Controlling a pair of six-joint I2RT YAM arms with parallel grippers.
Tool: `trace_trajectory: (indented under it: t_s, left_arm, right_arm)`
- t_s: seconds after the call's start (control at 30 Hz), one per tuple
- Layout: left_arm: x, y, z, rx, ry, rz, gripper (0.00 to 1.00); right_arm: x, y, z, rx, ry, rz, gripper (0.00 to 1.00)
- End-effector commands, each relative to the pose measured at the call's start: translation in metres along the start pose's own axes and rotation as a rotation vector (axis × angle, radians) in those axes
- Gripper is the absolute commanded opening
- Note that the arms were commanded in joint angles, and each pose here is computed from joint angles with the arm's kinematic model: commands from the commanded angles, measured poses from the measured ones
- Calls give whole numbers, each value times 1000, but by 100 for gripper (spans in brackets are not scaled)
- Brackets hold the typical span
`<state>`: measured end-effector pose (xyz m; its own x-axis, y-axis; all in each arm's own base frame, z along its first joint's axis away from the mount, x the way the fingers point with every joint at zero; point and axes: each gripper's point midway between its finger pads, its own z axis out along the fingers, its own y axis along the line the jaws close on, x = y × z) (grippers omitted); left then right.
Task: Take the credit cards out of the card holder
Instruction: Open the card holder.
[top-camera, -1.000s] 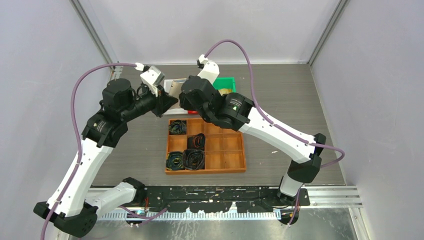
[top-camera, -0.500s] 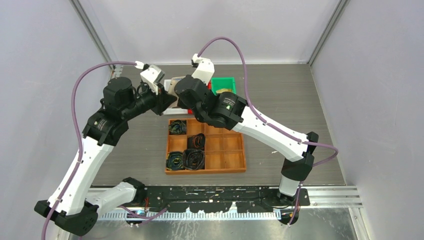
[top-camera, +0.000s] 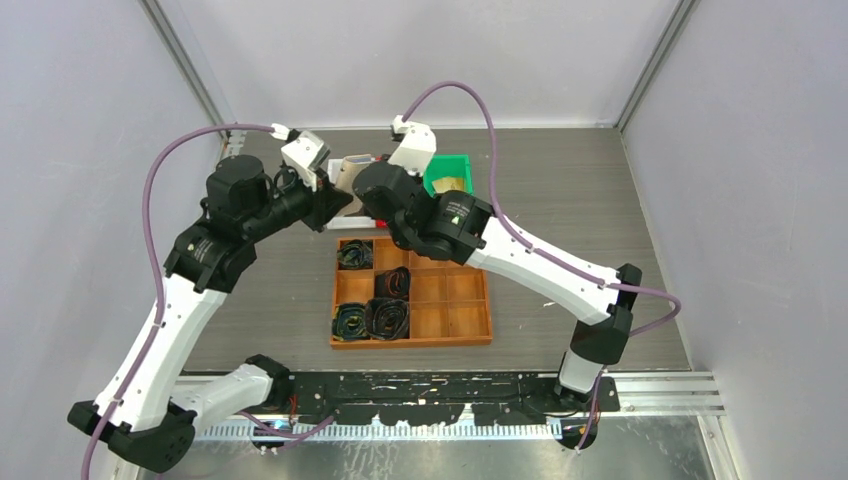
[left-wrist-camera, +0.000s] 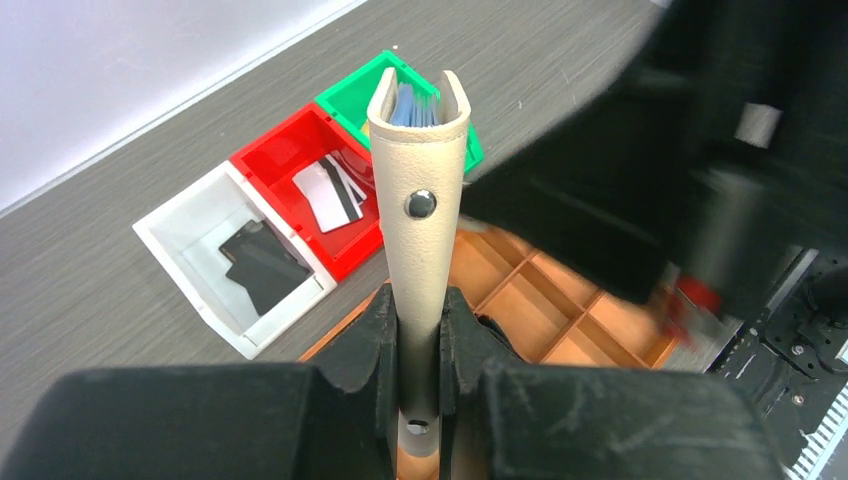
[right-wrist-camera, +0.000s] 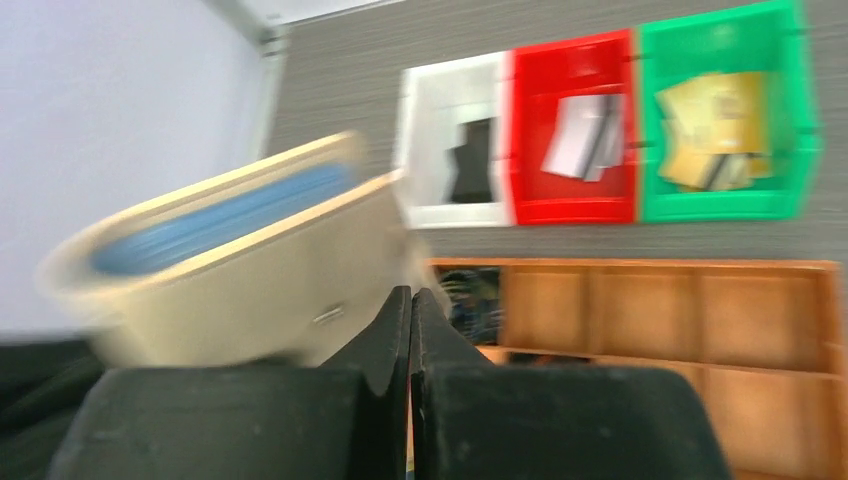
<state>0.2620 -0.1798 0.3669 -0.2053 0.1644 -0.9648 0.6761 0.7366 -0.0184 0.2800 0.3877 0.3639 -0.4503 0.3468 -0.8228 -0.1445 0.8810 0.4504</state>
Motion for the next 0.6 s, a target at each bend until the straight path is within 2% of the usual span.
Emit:
trace_trajectory:
  t_s: [0.0, 0.23, 0.27, 0.33, 0.47, 0.5, 0.57]
  left_arm:
    - [-58, -18, -31, 53, -202, 90, 0]
    - [-57, -15, -30, 41, -202, 97, 0]
    - [-57, -17, -31, 47, -201, 97, 0]
    - [-55, -18, -31, 54, -198, 95, 0]
    - [-52, -23, -32, 79, -186, 93, 0]
    - [-51, -25, -32, 92, -184, 90, 0]
    - [-50, -30, -33, 121, -181, 75, 0]
  right_arm:
    - [-29, -84, 12, 272, -106, -65, 0]
    - [-18, -93, 7, 257, -67, -46, 1]
    - [-19, -92, 6, 241, -61, -52, 3]
    - [-23, -84, -6, 147, -21, -45, 17]
    - [-23, -58, -36, -175, 76, -17, 62]
    - [-24, -54, -46, -252, 90, -15, 69]
    - [-24, -51, -65, -365, 114, -31, 77]
